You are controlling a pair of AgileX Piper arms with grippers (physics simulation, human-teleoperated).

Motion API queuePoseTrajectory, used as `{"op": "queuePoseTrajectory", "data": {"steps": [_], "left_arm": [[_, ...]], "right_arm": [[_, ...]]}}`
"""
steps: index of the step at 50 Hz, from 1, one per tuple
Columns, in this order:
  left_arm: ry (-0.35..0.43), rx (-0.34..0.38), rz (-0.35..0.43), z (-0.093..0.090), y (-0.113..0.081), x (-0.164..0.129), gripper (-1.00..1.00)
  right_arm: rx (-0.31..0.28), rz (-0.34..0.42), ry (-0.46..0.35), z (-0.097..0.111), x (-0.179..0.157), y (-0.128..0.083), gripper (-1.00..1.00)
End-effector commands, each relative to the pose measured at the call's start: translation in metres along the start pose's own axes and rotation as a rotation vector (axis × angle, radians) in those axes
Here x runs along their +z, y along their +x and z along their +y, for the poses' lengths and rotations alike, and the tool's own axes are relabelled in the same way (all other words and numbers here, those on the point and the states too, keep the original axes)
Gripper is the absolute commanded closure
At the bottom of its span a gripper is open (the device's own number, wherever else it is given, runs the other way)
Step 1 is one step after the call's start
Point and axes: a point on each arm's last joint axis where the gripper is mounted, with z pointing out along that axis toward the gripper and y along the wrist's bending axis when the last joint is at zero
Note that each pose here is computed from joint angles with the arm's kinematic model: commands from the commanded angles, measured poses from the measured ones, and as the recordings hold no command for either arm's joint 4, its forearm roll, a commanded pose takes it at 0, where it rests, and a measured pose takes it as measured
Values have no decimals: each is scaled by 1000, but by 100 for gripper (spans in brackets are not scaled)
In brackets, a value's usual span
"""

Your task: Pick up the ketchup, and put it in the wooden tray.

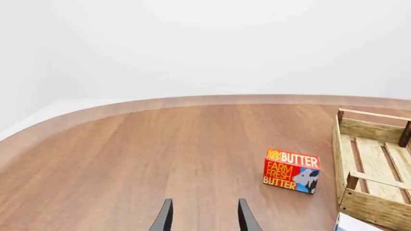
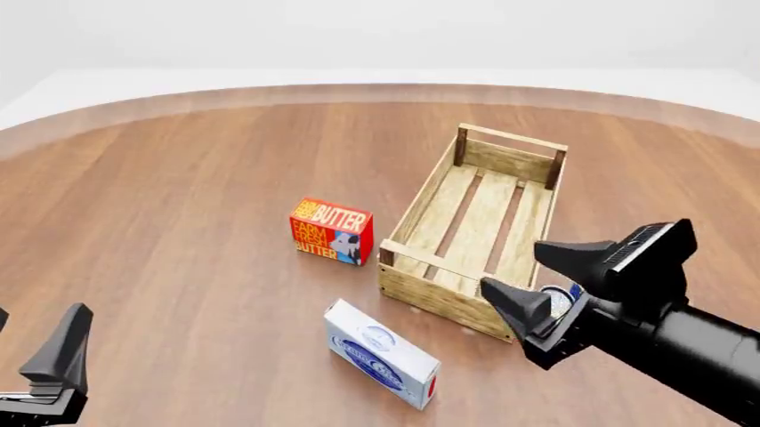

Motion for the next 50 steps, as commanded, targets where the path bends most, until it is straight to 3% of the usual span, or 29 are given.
{"op": "queuePoseTrajectory", "data": {"steps": [1,19,38,50], "left_arm": [[0,0,0,0,0,0,-100],[0,0,0,0,0,0,-100],[0,0,0,0,0,0,-100],[0,0,0,0,0,0,-100]], "right_arm": [[-35,28,-141,30,28,-13,-100],[-126,44,-280,73,71,-16,-100],[-186,53,-406,122,103,-3,-100],[-250,83,-482,159,127,16,-100]]}}
